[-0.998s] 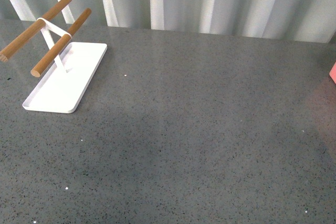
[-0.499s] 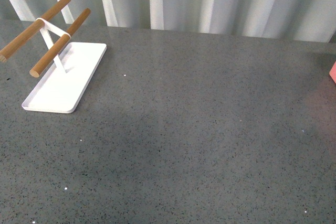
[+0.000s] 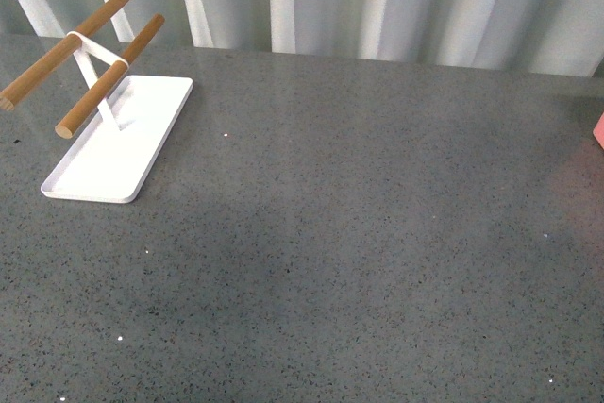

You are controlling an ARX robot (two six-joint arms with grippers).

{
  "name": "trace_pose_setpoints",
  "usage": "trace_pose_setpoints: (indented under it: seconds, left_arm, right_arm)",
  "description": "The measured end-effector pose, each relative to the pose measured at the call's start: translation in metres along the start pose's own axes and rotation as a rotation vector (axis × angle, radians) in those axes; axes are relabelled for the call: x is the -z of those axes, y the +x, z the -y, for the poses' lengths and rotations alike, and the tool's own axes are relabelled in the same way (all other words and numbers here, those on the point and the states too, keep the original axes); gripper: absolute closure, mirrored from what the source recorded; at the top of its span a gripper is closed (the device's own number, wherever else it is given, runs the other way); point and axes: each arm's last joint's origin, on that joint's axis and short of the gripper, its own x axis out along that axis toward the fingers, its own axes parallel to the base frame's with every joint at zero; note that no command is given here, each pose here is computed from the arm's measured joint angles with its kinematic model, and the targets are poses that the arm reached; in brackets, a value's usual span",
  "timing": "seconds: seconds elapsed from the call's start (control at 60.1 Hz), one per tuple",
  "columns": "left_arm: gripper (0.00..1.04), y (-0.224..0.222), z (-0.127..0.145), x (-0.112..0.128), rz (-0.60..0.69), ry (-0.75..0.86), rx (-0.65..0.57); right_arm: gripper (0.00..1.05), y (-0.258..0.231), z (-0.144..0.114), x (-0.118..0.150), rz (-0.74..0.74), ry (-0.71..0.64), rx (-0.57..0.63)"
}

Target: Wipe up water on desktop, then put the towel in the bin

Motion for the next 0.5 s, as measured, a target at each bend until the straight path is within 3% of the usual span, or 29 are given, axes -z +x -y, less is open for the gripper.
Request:
trace_pose_setpoints:
  seconds: [0.233, 0.499]
  left_arm:
    - [0.07, 0.0, 0.0, 0.0, 0.0, 0.0, 0.0]
    - [0.07, 0.0, 0.0, 0.0, 0.0, 0.0, 0.0]
  right_arm:
    - [0.07, -0.007, 0.006, -0.006, -0.029, -0.034, 0.07]
    - [0.07, -0.024, -0.002, -0.03, 0.055, -0.063, 0.039]
